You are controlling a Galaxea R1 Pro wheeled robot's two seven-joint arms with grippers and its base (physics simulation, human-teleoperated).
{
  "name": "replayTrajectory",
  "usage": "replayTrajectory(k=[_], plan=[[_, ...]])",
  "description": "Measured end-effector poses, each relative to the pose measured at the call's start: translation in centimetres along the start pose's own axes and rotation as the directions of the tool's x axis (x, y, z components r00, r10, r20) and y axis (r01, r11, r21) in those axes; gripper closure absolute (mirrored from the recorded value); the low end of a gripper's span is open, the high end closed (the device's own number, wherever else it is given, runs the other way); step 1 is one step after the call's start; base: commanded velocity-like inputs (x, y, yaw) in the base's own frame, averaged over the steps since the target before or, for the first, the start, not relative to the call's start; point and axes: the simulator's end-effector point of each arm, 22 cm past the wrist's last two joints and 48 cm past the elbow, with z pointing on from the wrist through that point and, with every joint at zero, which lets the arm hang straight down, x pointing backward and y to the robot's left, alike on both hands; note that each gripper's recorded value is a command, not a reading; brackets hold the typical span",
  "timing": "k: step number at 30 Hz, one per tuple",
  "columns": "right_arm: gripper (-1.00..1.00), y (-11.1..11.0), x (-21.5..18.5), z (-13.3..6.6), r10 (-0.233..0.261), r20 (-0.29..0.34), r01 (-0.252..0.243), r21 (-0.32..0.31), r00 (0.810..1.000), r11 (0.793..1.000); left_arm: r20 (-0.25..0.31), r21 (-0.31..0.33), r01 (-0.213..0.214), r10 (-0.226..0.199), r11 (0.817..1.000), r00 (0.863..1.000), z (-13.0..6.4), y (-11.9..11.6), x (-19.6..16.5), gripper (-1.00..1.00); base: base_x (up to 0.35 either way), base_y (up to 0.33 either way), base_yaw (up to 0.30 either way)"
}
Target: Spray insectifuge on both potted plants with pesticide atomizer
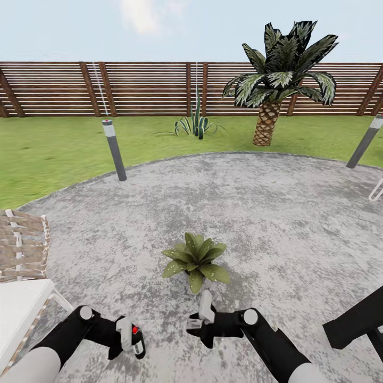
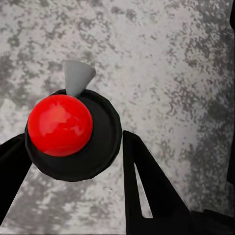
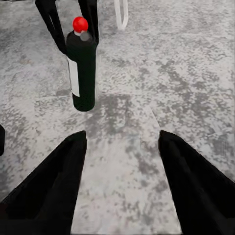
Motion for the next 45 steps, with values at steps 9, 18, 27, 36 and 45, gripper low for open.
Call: replayTrajectory(k=[9, 18, 27, 36, 45], plan=[[-1.00, -1.2, 8.3, -0.2, 0.151, -0.125, -0.132, 0.149, 0.981, 0.980, -0.017, -0.021, 0.062, -0.062, 0.998, 0.998, 0.4, -1.4, 3.4, 1.00, 0.000, 0.000, 0.000], [-1.00, -0.2, 25.0, -6.4, 0.374, -0.270, -0.183, 0.540, 0.887, 0.822, 0.220, -0.320, 0.471, -0.419, 0.822, 0.881, 2.5, 2.2, 6.7, 1.00, 0.000, 0.000, 0.000], [-1.00, -2.1, 30.2, -14.7, 0.659, 0.104, -0.374, 0.883, 0.745, 0.284, 0.324, -0.697, 0.604, -0.581, 0.387, 0.746, 1.1, 1.9, 17.0, 1.00, 0.000, 0.000, 0.000], [-1.00, -1.7, 30.6, -15.0, 0.673, 0.121, -0.385, 0.886, 0.730, 0.258, 0.297, -0.689, 0.629, -0.652, 0.359, 0.698, 4.5, -2.8, 17.7, 1.00, 0.000, 0.000, 0.000], [-1.00, -1.0, 30.6, -14.3, 0.680, 0.121, -0.394, 0.881, 0.723, 0.261, 0.298, -0.693, 0.626, -0.648, 0.358, 0.701, 4.2, -2.6, 17.9, 1.00, 0.000, 0.000, 0.000]])
